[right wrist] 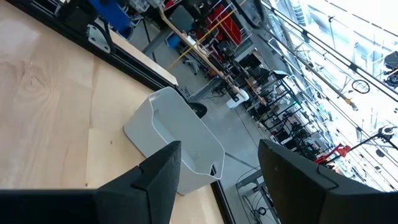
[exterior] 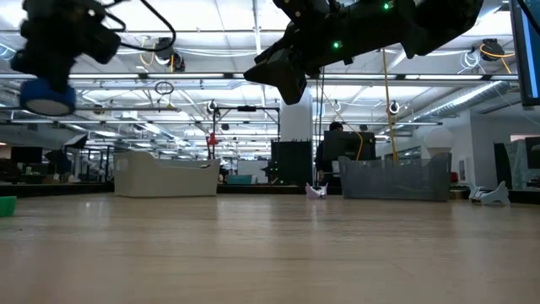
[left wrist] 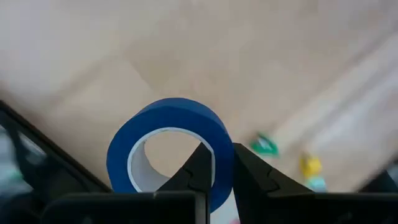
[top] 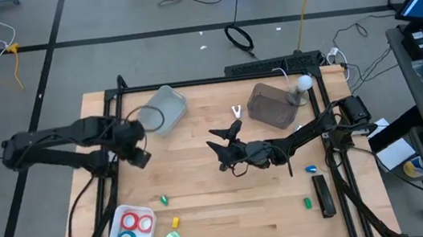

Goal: Pick and place Stapler, Stapler remover, tape
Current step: Put the blue tape into the white bin

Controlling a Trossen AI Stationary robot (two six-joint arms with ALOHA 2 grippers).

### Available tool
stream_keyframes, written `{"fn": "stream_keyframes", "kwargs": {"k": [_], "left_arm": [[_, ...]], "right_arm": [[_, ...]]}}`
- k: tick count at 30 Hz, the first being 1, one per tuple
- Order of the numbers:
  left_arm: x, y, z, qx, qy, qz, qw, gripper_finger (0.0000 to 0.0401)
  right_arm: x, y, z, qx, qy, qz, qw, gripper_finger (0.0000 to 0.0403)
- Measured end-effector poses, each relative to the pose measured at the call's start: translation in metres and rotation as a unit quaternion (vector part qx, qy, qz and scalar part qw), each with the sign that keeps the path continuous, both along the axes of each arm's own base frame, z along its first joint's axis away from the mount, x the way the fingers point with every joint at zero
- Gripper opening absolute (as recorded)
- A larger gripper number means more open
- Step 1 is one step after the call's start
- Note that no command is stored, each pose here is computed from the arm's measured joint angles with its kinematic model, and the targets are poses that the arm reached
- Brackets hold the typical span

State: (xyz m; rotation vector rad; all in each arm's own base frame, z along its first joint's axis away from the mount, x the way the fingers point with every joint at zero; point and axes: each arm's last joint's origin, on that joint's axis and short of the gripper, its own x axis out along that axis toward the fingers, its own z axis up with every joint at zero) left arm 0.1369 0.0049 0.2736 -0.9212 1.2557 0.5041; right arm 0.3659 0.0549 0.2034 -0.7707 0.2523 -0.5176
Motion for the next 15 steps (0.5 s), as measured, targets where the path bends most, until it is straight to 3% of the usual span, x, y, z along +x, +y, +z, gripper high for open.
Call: {"fn": "stream_keyframes", "kwargs": {"k": [5,15], "left_arm": [[0.004,-0.032,0.003,-0.057,0.001,-0.014,0.998,0.0036],[0.016,-0.098,0.014,-0.138,-0.101,-0.038,0.984,0.0035]], "right_arm": [[0.000,0.000,0.000,0.001,-0.001,0.000,1.000,0.0208],[0.000,0.000,0.000,0.013,-0.008,0.000,1.000,0.0208]]}}
